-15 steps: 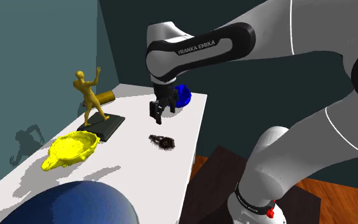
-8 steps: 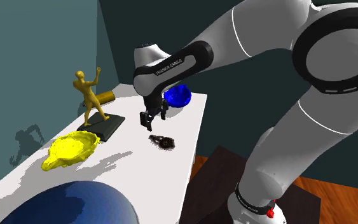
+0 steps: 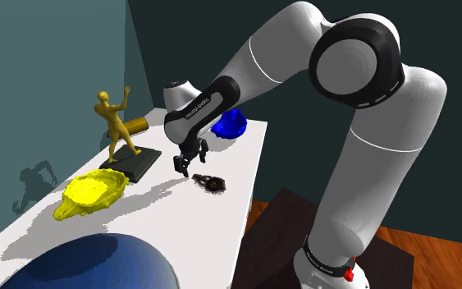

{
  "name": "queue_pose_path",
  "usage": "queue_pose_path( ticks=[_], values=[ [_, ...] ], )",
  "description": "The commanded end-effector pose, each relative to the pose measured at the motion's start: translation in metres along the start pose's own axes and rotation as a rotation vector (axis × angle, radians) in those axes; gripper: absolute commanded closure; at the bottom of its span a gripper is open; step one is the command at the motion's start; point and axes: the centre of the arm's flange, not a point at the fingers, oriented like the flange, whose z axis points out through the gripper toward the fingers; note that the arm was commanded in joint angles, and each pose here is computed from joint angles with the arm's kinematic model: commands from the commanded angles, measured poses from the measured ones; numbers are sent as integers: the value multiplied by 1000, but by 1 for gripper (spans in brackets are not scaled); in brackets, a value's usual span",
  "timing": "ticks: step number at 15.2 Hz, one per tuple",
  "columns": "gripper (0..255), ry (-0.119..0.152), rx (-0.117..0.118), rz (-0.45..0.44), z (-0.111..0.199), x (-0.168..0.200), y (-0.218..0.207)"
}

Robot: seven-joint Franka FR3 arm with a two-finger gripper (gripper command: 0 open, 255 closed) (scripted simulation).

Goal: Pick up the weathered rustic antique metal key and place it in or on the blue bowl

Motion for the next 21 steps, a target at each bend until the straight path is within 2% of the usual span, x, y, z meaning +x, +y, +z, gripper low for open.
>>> queue_pose_path(
  ticks=[1, 6, 14, 15, 21],
  values=[
    [0, 1, -1, 1, 13, 2, 0],
    [0, 1, -1, 1, 37, 2, 0],
    [0, 1, -1, 1, 37, 2, 0],
    [255, 1, -1, 1, 37, 2, 0],
    [255, 1, -1, 1, 37, 2, 0]
  ],
)
